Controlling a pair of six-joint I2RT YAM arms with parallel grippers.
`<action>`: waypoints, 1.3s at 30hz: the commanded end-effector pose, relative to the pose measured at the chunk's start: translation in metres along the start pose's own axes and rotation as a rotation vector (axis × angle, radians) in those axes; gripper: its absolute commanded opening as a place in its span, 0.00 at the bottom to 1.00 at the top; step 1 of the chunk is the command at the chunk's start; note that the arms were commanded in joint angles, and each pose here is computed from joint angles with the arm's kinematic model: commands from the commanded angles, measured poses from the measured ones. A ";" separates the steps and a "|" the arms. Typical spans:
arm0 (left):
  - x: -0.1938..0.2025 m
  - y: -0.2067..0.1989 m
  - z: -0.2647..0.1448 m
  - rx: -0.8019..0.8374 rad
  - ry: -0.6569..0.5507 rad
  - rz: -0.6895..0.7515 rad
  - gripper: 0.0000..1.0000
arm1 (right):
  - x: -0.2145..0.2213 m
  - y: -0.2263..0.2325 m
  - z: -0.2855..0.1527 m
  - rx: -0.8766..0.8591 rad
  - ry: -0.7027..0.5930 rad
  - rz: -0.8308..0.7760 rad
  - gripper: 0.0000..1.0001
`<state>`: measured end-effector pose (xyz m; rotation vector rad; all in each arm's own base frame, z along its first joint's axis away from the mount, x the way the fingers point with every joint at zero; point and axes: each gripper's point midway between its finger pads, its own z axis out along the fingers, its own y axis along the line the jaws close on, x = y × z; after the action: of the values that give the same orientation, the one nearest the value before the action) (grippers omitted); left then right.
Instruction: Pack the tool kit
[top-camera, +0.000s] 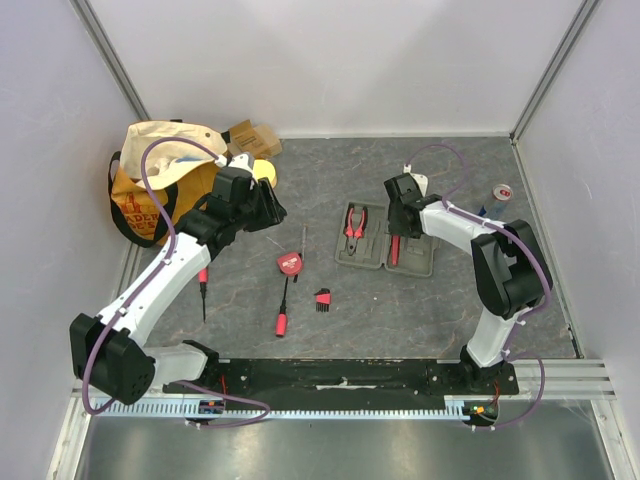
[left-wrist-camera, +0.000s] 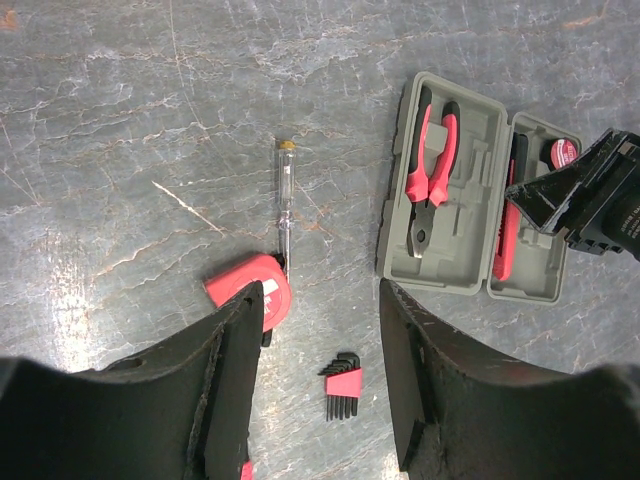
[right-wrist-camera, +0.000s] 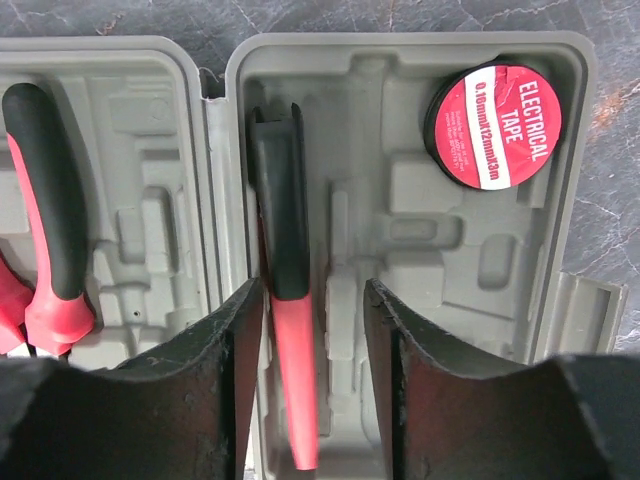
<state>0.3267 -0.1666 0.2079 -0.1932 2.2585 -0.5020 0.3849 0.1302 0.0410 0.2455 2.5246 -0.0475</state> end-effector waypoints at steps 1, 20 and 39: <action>-0.022 -0.013 -0.004 0.032 -0.063 0.017 0.56 | -0.013 0.004 -0.005 -0.009 -0.025 0.003 0.52; -0.024 -0.013 0.009 0.016 -0.046 0.052 0.56 | -0.024 0.000 -0.016 0.012 -0.050 0.017 0.34; 0.002 -0.014 0.030 0.040 0.065 0.037 0.56 | -0.008 -0.026 -0.015 0.100 -0.017 -0.009 0.26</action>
<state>0.3417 -0.1764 0.1824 -0.1613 2.3410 -0.4747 0.3852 0.1224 0.0498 0.2608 2.5194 -0.0993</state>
